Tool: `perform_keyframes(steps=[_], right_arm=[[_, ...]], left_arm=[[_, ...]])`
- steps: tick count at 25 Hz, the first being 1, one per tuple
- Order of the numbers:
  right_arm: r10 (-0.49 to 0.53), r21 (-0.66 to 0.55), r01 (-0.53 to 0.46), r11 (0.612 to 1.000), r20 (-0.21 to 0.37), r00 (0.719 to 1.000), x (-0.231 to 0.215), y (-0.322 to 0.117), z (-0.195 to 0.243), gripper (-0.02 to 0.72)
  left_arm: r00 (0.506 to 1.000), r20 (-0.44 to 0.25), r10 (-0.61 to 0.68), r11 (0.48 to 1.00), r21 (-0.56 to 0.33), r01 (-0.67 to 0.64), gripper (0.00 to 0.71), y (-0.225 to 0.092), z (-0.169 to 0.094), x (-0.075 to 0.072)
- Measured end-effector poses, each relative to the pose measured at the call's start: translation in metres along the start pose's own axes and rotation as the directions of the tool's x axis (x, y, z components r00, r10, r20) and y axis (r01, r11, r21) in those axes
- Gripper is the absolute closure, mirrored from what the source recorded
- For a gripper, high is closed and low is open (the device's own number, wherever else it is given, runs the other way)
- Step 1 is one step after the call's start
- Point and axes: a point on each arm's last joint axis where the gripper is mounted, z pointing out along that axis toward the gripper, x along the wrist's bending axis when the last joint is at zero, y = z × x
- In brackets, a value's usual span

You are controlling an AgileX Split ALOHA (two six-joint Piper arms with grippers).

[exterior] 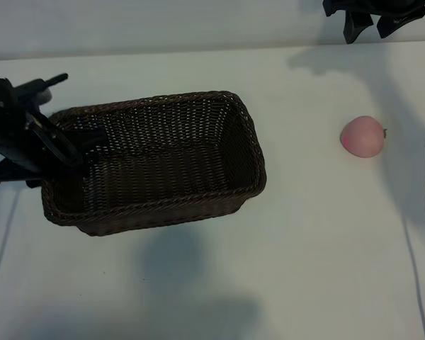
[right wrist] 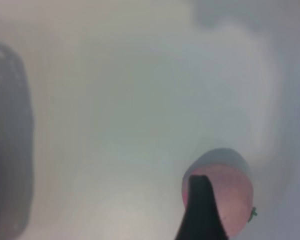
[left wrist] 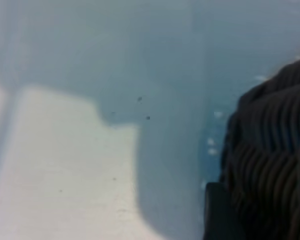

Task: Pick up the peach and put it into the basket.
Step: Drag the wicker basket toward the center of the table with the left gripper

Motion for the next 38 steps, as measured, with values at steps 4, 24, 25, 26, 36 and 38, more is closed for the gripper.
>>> perform_keyframes(steps=[4,24,25,26,36,38], right_arm=[[0.000,0.000,0.000,1.000,0.000,1.000,0.000,0.000,0.000,0.199],[0.004,0.000,-0.004,1.000,-0.011,1.000,0.001,0.000,0.000,0.199],[0.004,0.000,-0.004,1.000,-0.011,1.000,0.001,0.000,0.000,0.199],[0.006,0.000,-0.006,1.000,-0.012,1.000,0.001,0.000,0.000,0.199],[0.008,0.000,-0.008,1.000,-0.018,1.000,0.002,0.000,0.000,0.199],[0.006,0.000,-0.005,1.000,-0.018,1.000,0.002,0.000,0.000,0.199]], left_arm=[[0.998,0.061,-0.018,1.000,-0.025,0.020,0.367,0.006,-0.014,0.004],[0.960,0.280,0.019,0.987,-0.156,0.026,0.395,0.062,-0.053,-0.015],[0.958,0.285,0.012,0.987,-0.155,0.033,0.395,0.067,-0.050,-0.017],[0.956,0.292,0.001,0.988,-0.148,0.045,0.395,0.070,-0.046,-0.019],[0.953,0.299,-0.044,0.995,-0.071,0.068,0.395,0.067,0.006,-0.039],[0.954,0.294,-0.056,0.996,-0.048,0.073,0.395,0.064,0.017,-0.041]])
